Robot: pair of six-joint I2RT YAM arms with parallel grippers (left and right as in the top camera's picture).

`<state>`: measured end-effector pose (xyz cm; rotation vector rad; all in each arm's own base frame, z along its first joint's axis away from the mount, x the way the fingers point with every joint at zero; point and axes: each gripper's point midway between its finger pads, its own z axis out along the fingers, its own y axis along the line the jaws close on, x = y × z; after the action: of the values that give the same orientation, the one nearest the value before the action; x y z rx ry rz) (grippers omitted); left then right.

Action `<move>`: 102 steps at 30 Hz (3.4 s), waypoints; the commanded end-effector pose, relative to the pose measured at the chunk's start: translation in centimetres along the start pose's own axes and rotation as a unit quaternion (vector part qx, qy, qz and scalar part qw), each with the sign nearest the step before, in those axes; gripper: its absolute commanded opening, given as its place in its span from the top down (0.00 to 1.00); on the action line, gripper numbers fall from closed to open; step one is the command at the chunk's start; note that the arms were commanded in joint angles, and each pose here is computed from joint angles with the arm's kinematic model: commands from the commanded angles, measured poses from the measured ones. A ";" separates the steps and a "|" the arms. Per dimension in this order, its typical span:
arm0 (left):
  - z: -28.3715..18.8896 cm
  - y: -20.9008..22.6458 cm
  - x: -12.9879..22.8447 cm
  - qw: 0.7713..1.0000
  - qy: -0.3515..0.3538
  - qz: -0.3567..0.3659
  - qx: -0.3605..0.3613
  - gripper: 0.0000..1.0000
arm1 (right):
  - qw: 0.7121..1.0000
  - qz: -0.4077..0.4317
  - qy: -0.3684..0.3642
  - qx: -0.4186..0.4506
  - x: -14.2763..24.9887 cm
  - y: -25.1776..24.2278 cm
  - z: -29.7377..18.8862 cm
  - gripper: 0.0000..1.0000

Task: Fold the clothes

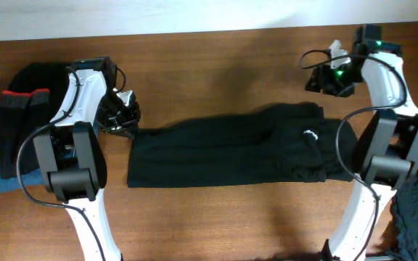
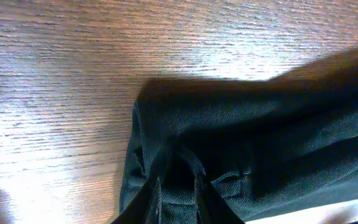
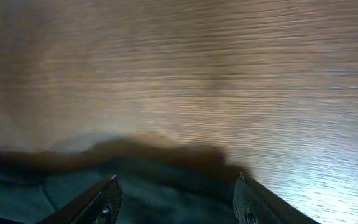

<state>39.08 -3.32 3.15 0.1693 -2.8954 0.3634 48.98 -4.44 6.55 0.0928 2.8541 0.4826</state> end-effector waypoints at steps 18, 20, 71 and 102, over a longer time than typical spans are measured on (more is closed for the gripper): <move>-1.6 -0.2 -0.1 1.000 -0.023 0.009 -0.002 0.81 | 0.995 0.000 0.076 0.065 3.3 -0.9 1.5 0.36; -1.6 -0.2 0.0 1.000 -0.021 0.009 -0.002 0.81 | 0.994 0.004 0.088 0.063 4.2 -1.0 2.0 0.36; -1.6 -0.2 -0.2 1.000 -0.025 0.010 -0.002 0.81 | 0.997 0.000 0.078 0.021 4.0 2.1 -2.2 0.96; -1.6 -0.3 -0.4 1.000 -0.029 0.011 -0.002 0.81 | 0.957 -0.014 0.247 0.150 11.5 -1.9 -5.2 0.84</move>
<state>39.37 -3.31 3.09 0.1677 -2.9075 0.3653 36.03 -6.12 6.42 0.0166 3.4468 0.1142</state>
